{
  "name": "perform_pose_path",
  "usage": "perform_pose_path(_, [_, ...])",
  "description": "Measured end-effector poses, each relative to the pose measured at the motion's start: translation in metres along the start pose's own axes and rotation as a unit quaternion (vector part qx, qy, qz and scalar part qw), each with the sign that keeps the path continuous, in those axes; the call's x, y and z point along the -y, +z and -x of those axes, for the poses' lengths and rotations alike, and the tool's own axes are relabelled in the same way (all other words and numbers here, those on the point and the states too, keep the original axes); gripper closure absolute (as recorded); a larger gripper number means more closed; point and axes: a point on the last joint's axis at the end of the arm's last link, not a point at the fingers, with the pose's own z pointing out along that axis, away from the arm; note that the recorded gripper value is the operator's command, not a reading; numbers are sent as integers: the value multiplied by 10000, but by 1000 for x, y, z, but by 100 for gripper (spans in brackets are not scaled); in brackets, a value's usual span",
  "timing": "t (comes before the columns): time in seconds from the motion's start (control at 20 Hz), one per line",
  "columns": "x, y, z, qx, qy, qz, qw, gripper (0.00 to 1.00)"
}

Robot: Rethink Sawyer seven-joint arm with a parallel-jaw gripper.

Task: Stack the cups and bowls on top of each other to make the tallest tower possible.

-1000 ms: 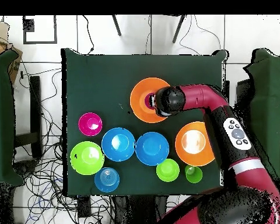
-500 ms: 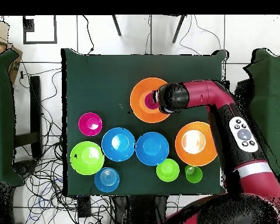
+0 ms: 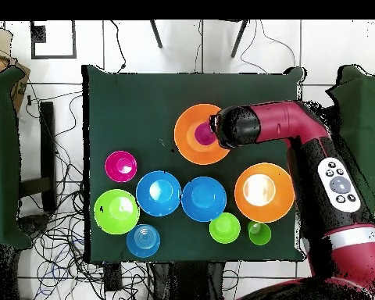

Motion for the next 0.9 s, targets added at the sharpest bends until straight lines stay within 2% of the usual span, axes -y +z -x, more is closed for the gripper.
perform_pose_path(0.4, [3,-41,4,-7,-40,-163,9999,0])
perform_pose_path(0.65, [3,-69,2,-196,-42,-265,9994,0])
perform_pose_path(0.9, [-5,-90,2,-274,-109,-361,9989,0])
